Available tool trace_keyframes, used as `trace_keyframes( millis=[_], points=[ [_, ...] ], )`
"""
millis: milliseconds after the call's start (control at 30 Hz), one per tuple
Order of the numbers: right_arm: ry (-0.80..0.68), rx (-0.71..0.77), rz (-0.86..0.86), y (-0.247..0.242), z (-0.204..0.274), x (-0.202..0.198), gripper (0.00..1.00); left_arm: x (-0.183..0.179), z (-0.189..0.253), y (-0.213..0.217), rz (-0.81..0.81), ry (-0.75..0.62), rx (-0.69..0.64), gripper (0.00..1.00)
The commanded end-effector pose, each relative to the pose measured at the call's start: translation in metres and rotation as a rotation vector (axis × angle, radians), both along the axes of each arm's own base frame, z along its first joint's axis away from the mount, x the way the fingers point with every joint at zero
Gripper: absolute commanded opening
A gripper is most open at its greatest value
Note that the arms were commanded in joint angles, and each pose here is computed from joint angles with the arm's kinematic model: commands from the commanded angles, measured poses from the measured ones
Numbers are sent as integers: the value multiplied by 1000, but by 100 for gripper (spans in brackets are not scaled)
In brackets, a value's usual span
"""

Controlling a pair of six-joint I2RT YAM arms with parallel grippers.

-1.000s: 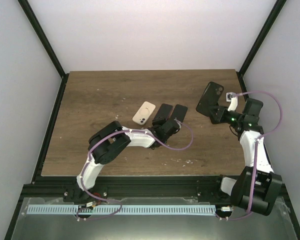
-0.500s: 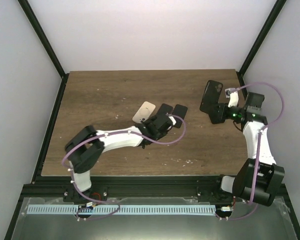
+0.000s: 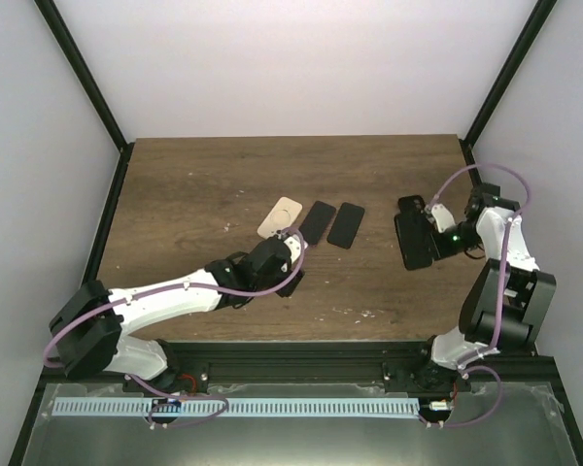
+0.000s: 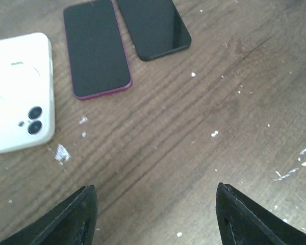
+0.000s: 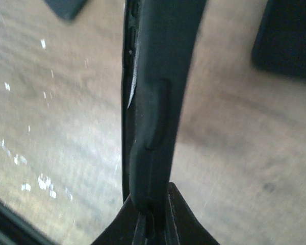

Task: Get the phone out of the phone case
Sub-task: Place the phone case at the center of the board.

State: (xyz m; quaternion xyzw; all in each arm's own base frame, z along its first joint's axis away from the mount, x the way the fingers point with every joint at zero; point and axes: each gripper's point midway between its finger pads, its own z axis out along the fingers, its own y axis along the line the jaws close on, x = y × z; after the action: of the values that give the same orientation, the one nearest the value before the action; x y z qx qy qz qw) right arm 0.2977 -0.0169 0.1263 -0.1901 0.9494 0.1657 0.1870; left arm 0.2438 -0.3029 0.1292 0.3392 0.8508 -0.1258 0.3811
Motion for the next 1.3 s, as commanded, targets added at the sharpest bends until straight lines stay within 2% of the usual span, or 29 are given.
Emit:
trace_keyframes(
  millis=[0,333,567,633,867,1033,1133,1267],
  points=[
    [230,-35,38,-14,-26,-50,1,-10,3,-7,4,69,-113,65],
    [433,97,-88,-54,-64,-59,1,-13,-8,4,38,80,-104,65],
    [451,58,-138,-70,-95,-48,1,-3,-26,16,124,84,-29,74],
    [436,29,-158,-78,-101,-42,16,0,-27,18,150,86,-17,76],
    [314,-117,-197,-108,-90,-19,49,24,-24,34,267,66,5,86],
    [122,-183,-227,-116,-43,2,59,57,-19,51,366,81,1,87],
    [-9,-98,-184,-85,-9,12,61,82,-17,55,402,102,1,87],
    [-153,45,-55,-6,31,18,62,114,-27,60,422,150,46,87]
  ],
)
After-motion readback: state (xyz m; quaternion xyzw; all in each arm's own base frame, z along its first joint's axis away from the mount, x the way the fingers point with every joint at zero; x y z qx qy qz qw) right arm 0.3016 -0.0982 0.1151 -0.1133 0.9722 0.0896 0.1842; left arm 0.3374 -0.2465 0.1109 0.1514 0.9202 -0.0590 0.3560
